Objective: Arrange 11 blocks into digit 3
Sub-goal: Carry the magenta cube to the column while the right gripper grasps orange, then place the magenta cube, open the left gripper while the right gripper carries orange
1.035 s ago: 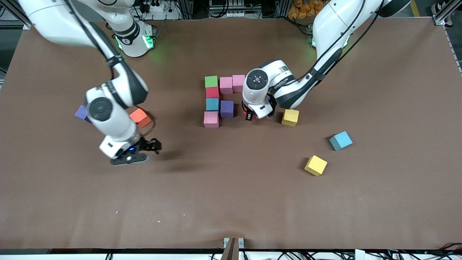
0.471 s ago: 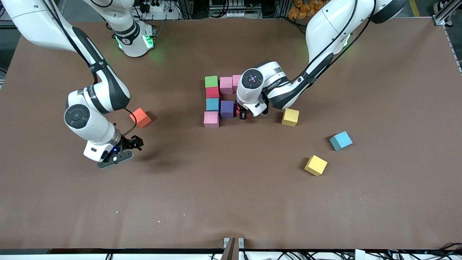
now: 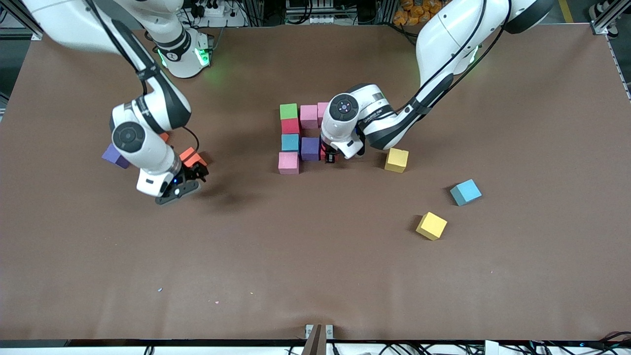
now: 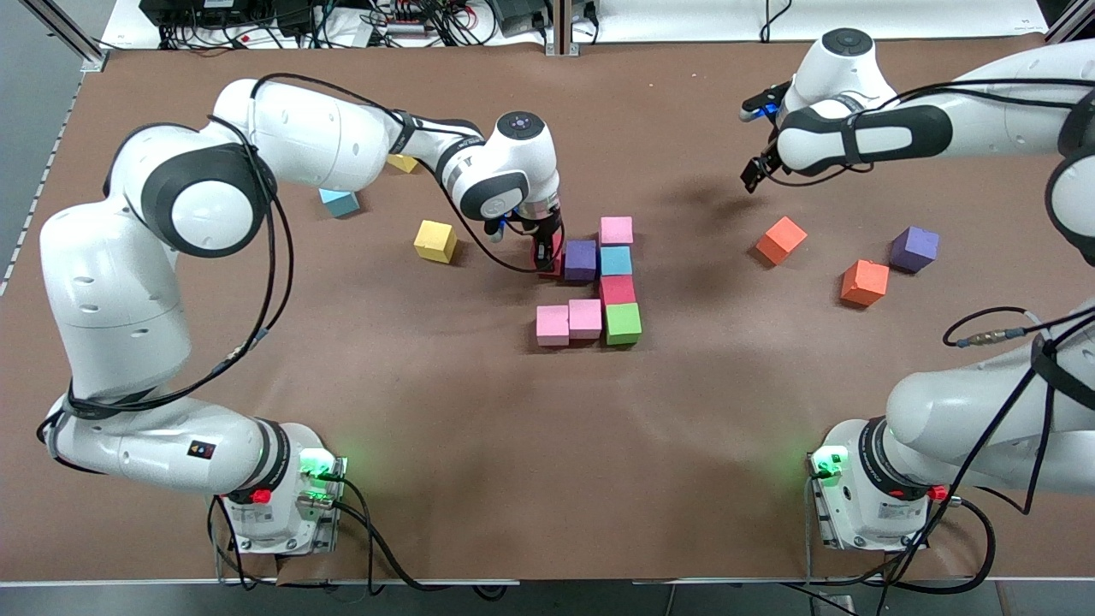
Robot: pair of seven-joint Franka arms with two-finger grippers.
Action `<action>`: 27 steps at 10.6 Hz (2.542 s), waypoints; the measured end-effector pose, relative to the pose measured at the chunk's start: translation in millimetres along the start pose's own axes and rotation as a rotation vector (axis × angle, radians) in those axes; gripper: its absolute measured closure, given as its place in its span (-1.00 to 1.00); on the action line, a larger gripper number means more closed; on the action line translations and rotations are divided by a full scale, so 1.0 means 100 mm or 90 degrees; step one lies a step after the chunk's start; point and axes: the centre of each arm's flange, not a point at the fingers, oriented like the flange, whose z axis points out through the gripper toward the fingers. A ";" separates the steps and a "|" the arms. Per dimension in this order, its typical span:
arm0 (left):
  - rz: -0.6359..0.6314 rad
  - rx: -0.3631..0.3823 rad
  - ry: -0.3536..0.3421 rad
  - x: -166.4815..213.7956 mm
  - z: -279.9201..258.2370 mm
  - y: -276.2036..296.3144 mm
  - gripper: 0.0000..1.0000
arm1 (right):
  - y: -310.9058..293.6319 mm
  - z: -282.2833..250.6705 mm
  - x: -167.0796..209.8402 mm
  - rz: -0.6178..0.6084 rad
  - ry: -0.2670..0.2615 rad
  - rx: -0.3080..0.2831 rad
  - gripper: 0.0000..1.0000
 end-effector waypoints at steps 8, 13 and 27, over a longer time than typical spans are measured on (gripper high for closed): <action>-0.008 -0.006 0.004 -0.03 0.07 0.03 -0.22 | 0.35 0.11 -0.66 -0.097 0.009 0.097 -1.00; -0.001 -0.008 0.003 -0.10 0.06 -0.01 -0.22 | 0.19 0.33 -0.80 -0.103 0.031 0.086 -1.00; -0.001 -0.001 0.004 -0.11 0.14 -0.04 -0.22 | 0.04 0.64 -0.92 -0.115 0.057 0.088 -0.45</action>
